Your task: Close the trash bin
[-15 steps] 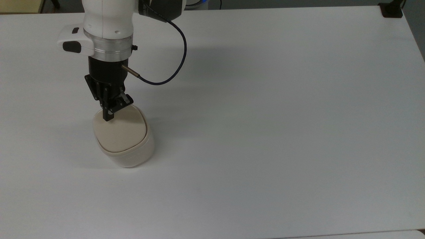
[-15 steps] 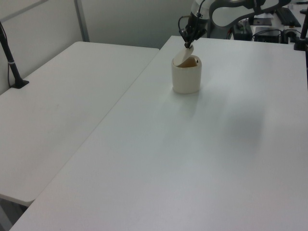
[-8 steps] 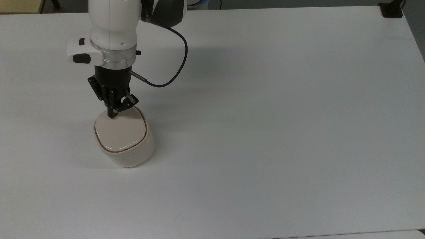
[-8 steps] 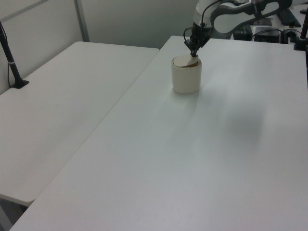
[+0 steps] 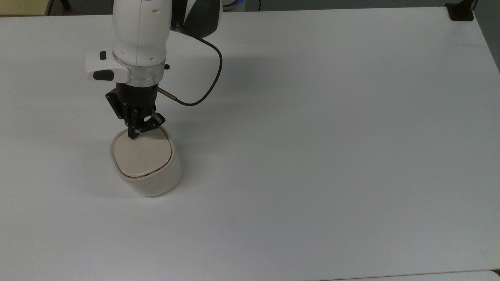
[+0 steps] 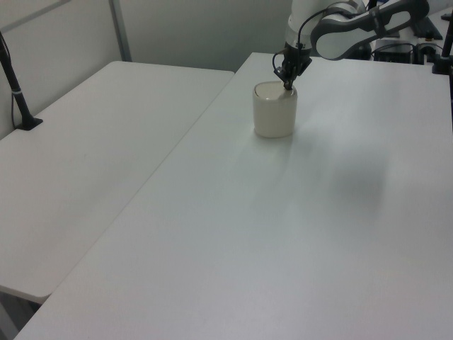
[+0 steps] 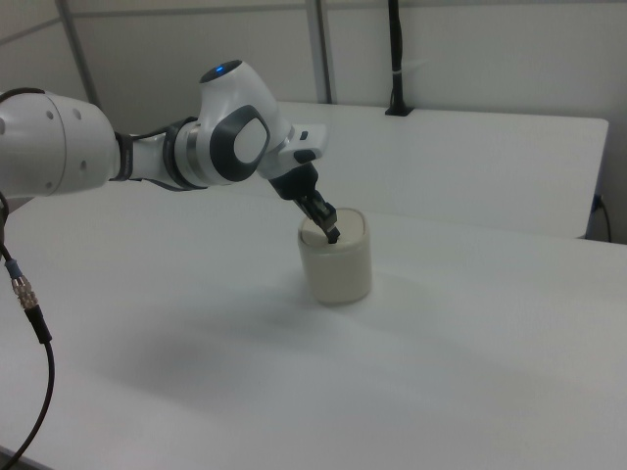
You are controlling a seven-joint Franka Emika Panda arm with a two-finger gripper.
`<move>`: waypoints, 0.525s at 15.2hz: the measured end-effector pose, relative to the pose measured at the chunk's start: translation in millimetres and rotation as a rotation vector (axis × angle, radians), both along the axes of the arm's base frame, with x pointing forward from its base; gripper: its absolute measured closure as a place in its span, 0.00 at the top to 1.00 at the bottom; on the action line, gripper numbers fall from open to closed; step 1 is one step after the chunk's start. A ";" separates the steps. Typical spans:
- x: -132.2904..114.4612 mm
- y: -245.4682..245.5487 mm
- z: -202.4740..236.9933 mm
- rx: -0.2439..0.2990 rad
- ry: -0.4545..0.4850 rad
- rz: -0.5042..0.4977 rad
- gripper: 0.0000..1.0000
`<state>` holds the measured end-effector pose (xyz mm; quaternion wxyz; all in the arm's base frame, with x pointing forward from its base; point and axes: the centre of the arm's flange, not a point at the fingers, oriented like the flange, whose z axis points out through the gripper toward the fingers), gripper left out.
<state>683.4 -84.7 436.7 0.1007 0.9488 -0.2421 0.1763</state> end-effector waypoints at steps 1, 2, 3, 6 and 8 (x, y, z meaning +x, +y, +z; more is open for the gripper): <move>-2.0 -5.1 7.7 0.001 -0.011 -0.008 0.01; -5.4 -10.4 21.3 0.016 -0.030 -0.024 0.01; -9.5 -11.8 34.4 0.028 -0.032 -0.037 0.01; -32.8 -2.6 89.6 0.076 0.001 -0.070 0.01; -61.0 22.2 134.7 0.122 0.043 -0.058 0.04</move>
